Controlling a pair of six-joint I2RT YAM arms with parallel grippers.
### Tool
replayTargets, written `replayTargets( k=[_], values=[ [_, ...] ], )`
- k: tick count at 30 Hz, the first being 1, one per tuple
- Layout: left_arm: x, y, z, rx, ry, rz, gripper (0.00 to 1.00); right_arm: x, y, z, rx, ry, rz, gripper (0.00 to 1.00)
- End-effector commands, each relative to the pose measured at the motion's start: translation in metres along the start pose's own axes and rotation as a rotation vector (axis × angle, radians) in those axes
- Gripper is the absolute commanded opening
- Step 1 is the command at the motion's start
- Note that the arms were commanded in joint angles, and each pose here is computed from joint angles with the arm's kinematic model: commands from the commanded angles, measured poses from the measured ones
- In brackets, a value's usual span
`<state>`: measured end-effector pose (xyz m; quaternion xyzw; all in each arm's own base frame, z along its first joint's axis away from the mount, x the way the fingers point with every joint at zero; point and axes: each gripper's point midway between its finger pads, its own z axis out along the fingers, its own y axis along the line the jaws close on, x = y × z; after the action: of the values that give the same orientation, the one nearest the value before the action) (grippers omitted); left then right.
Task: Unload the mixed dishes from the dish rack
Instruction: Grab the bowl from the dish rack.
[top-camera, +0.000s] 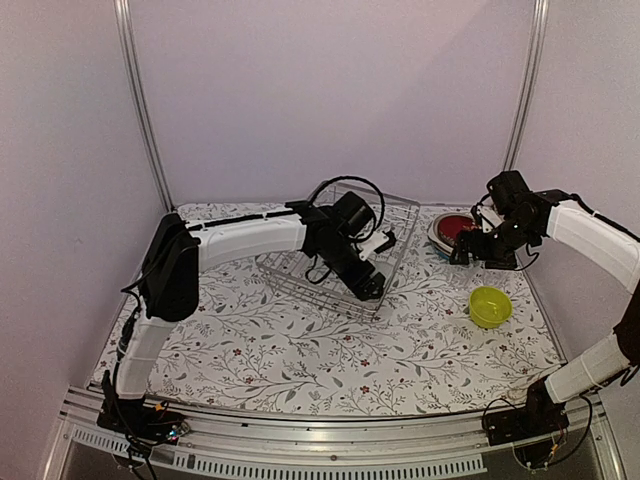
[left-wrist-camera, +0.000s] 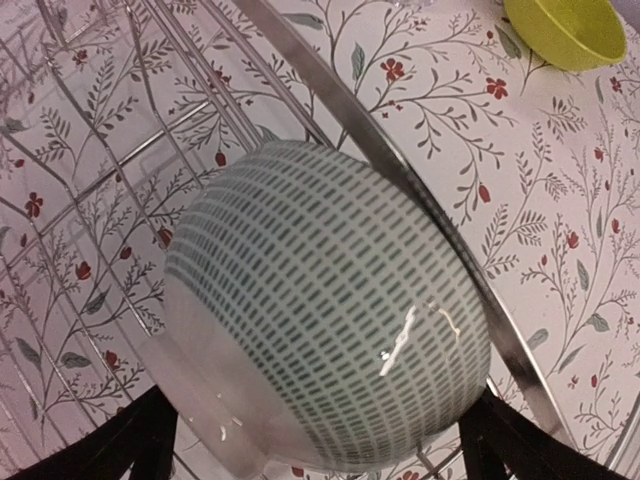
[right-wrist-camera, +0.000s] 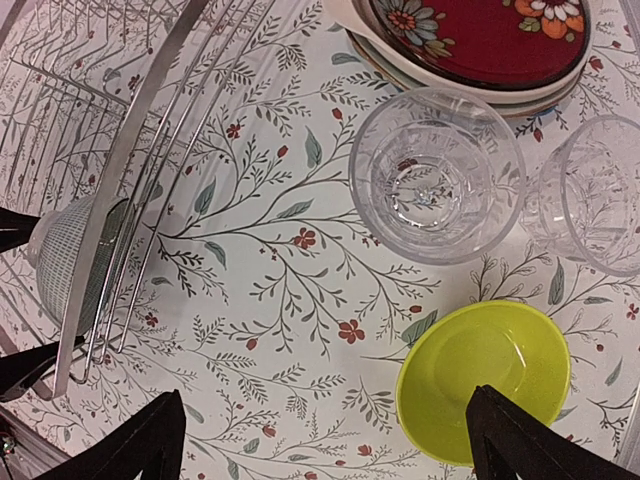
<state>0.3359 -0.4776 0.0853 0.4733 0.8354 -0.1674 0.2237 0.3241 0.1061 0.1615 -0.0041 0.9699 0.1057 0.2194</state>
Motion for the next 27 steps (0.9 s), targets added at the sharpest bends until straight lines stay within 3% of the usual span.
replayTargets(
  k=[1,27],
  values=[
    [0.000,0.001,0.012,-0.040,-0.002,-0.013,0.97,0.001,-0.001,0.004,-0.002,0.001,0.016,0.99],
    [-0.015,0.020,-0.015,-0.161,-0.101,-0.012,0.63,0.000,0.000,0.001,-0.010,-0.005,0.012,0.99]
  ],
)
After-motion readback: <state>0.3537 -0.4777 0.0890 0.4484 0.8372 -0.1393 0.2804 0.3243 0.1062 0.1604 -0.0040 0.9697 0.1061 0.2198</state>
